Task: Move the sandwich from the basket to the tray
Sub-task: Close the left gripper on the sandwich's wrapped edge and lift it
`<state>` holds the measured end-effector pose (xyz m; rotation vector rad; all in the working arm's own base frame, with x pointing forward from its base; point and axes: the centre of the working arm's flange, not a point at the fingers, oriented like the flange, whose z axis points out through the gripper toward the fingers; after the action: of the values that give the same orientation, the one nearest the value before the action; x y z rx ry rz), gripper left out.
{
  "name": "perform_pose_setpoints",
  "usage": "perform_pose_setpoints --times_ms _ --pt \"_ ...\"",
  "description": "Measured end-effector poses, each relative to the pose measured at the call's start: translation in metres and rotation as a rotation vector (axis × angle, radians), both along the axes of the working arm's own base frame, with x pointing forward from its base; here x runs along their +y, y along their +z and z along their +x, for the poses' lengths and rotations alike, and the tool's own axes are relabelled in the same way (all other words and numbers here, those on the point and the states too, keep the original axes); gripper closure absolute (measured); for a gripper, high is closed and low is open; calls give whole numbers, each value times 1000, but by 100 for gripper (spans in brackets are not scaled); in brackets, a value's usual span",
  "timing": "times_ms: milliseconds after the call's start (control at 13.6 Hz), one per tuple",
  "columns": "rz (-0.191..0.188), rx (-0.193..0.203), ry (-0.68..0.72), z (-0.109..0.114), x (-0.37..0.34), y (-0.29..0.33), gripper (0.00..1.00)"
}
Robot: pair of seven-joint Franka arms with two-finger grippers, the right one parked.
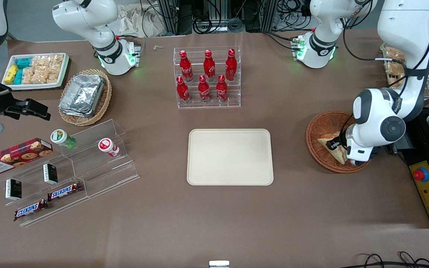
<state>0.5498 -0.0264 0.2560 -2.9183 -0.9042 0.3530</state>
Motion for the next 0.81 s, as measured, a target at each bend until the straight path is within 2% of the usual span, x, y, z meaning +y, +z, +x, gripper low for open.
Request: perform_pose_setpoints --times_ms 147,220,294,514,807 --pt "5 -7 9 6 0 13 68" --pt "8 2 12 12 0 26 77" --pt "10 16 13 19 1 44 81" --pt "14 38 11 45 -1 120 81" --pt "-8 5 -75 60 -36 194 83"
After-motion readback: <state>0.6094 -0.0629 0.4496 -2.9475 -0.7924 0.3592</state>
